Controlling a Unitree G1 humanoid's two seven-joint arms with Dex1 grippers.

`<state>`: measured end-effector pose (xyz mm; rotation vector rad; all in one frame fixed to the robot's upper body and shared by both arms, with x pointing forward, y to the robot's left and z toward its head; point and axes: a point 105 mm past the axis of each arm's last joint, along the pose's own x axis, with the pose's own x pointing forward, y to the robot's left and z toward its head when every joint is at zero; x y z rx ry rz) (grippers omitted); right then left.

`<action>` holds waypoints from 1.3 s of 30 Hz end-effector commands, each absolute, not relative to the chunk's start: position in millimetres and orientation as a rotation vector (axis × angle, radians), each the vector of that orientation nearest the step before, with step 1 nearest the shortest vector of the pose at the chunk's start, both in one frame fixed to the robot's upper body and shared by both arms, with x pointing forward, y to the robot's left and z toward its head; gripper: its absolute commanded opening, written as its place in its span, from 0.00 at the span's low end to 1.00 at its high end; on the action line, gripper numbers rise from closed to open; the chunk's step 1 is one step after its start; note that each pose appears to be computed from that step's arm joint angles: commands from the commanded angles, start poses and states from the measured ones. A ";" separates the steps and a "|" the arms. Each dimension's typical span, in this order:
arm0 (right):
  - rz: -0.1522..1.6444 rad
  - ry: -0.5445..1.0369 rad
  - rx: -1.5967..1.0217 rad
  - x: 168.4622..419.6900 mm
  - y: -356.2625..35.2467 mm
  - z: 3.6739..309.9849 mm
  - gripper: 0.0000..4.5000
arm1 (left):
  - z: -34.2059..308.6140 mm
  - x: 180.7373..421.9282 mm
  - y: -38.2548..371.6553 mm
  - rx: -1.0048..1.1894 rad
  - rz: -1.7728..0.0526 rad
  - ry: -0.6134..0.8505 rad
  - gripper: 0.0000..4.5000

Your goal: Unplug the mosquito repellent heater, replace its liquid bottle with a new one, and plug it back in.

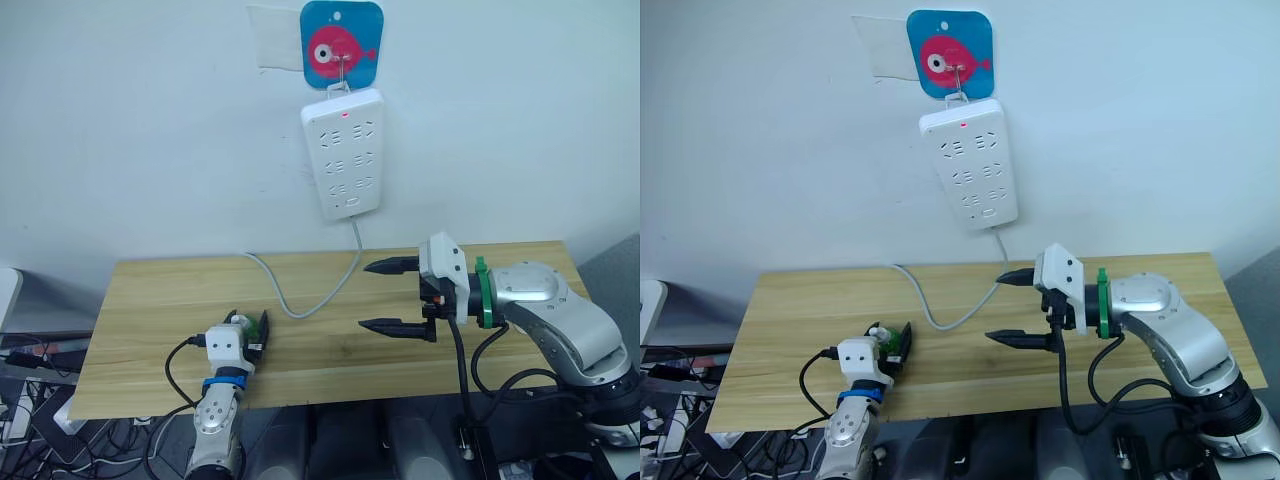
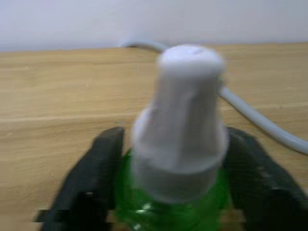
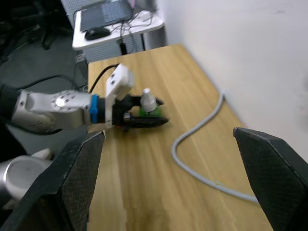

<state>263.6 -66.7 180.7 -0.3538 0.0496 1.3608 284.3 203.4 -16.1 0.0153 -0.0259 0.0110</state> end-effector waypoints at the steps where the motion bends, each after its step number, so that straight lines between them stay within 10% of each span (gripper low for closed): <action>1: 1.359 0.003 -0.345 264.6 -64.9 193.7 1.00 | -22.0 276.1 204.5 0.023 0.018 -0.010 0.50; 19: 1.327 -0.007 -0.331 269.2 -63.2 189.3 1.00 | -1.9 304.1 187.7 0.123 -0.132 -0.022 0.50; 26: 1.316 0.001 -0.331 266.4 -65.9 192.0 1.00 | -3.4 306.4 184.1 0.101 -0.137 -0.032 0.99; 39: 1.313 -0.005 -0.331 264.9 -64.5 192.1 1.00 | -13.7 288.8 178.4 0.085 -0.154 -0.016 1.00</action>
